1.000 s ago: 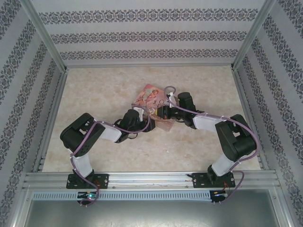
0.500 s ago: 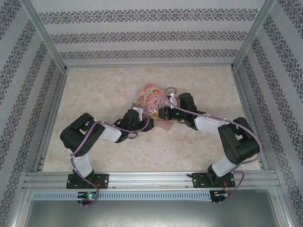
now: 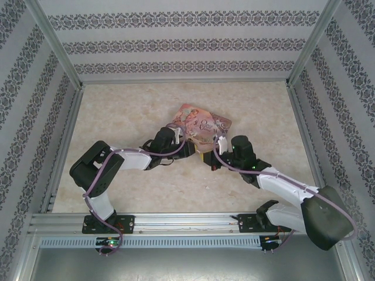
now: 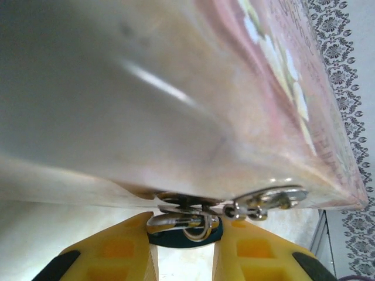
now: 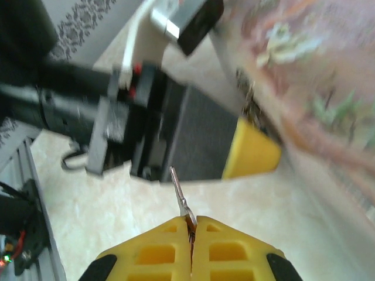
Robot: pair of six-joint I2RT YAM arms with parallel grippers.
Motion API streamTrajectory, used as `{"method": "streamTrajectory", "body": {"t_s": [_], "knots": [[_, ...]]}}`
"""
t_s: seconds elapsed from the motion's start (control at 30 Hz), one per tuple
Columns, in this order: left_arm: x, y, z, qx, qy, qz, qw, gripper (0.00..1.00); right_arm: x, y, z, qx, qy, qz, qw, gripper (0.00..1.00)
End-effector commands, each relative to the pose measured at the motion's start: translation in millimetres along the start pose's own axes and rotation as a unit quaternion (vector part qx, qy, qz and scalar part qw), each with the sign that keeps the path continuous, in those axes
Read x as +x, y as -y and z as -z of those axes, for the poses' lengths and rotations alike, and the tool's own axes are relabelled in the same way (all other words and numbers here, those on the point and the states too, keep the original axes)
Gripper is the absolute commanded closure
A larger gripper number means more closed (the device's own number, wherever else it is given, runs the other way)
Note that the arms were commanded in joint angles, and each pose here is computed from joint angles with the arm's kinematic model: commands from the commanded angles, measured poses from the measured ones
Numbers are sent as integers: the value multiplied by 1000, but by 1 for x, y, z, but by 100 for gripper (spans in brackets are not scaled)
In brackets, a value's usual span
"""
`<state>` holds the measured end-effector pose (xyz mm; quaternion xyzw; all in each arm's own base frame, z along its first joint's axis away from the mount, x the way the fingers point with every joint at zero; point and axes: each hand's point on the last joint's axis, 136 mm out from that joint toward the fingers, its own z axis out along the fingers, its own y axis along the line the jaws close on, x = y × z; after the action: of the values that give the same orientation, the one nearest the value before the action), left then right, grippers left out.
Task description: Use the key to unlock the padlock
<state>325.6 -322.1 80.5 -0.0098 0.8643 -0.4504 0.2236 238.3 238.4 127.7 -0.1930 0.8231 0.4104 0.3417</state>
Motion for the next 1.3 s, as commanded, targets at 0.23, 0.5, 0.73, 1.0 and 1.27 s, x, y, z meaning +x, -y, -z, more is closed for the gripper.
{"method": "streamTrajectory", "body": {"t_s": [0.23, 0.5, 0.73, 1.0, 1.27], "knots": [[-4, 30, 4, 29, -38, 44, 998, 81, 24, 20, -13, 84, 2, 64, 994, 100], [-3, 31, 3, 28, -46, 52, 997, 81, 24, 38, -22, 130, 26, 72, 989, 100], [-5, 33, 3, 30, -43, 53, 997, 81, 33, 50, -23, 152, 15, 72, 986, 100], [-5, 33, 3, 32, -43, 56, 997, 82, 30, 48, -31, 142, 21, 65, 987, 100], [-5, 33, 3, 33, -43, 57, 997, 82, 27, 49, -36, 141, 25, 63, 988, 100]]}}
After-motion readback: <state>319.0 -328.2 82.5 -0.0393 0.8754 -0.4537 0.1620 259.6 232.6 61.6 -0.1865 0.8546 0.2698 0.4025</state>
